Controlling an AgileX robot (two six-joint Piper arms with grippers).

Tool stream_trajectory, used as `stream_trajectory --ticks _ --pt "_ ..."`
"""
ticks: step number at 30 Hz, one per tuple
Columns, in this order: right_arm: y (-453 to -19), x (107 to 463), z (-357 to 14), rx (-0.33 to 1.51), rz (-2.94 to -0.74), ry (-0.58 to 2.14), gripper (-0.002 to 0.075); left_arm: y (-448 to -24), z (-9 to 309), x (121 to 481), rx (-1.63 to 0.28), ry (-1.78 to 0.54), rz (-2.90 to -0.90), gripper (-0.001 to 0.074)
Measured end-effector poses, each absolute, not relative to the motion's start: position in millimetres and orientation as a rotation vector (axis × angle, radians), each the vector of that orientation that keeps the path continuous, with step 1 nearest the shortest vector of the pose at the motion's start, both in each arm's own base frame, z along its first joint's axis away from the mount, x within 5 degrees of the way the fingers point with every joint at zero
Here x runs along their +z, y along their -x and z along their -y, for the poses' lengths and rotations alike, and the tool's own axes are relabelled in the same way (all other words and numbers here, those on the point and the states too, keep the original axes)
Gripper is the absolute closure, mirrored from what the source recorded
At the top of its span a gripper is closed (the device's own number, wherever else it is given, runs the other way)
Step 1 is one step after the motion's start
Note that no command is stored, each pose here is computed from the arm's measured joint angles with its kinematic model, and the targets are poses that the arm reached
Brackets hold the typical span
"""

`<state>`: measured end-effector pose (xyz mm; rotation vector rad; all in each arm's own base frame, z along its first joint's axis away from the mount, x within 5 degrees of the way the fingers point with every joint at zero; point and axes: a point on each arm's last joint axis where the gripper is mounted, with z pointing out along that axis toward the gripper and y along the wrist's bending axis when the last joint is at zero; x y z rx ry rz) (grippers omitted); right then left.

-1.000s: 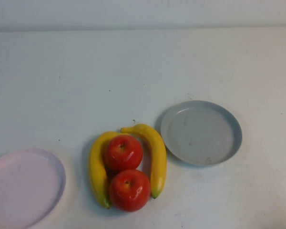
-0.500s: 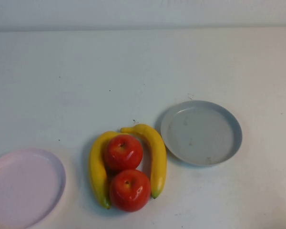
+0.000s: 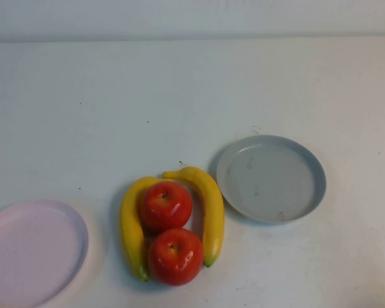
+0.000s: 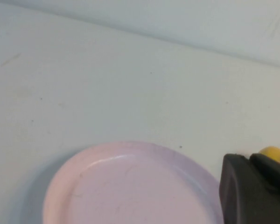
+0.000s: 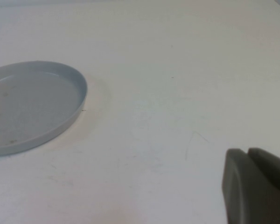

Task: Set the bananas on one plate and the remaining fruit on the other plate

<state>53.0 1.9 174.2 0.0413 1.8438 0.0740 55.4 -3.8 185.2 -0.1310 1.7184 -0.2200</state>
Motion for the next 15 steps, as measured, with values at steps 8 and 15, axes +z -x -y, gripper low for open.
stream_trajectory --ticks 8,15 --pt "-53 174 -2 0.074 -1.844 -0.041 0.0743 -56 5 196 -0.318 0.197 -1.602 0.0734" --pt "-53 174 -2 0.072 -1.844 -0.040 0.0743 -50 6 221 -0.428 0.304 -1.662 0.0735"
